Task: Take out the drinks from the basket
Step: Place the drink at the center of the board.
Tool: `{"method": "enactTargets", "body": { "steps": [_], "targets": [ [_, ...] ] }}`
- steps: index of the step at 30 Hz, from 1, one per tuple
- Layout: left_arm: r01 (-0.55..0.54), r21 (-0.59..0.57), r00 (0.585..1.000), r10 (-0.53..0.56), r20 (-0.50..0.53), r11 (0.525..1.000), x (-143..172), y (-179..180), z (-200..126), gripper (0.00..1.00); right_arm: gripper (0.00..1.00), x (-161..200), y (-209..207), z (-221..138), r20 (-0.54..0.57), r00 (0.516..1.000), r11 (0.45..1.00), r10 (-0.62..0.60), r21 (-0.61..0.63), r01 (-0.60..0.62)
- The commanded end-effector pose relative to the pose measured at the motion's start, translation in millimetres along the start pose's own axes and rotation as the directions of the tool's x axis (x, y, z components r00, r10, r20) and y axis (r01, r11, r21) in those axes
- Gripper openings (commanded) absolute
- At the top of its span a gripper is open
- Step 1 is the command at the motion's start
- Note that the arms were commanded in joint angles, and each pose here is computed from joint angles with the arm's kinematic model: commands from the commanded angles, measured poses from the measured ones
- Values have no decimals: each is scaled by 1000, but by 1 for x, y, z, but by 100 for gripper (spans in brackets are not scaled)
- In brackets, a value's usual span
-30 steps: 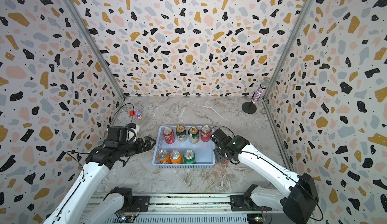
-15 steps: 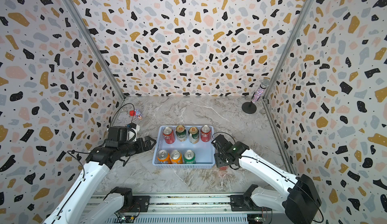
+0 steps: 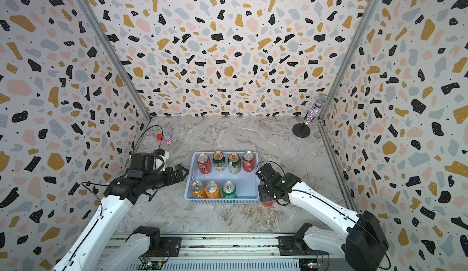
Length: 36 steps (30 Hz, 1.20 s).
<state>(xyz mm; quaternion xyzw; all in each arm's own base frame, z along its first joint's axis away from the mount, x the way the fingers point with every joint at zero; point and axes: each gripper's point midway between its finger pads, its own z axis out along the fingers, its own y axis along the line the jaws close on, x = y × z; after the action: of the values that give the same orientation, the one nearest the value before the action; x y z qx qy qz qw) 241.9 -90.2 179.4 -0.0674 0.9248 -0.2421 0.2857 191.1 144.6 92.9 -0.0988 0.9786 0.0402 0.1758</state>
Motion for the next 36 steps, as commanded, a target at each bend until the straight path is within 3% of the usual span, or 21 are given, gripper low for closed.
{"method": "enactTargets", "body": {
  "steps": [1,19,36],
  "targets": [
    [-14,16,1000,14,9,1000,-2,-2,3,100,74,-9,4,-13,55,998,999,29,-36,-28],
    [-15,23,1000,15,6,1000,-1,-3,3,100,82,-16,12,-21,71,996,996,44,-84,-38],
    [-15,45,1000,15,-2,999,0,-7,3,100,88,-37,10,-66,232,973,992,10,-126,20]
  ]
}}
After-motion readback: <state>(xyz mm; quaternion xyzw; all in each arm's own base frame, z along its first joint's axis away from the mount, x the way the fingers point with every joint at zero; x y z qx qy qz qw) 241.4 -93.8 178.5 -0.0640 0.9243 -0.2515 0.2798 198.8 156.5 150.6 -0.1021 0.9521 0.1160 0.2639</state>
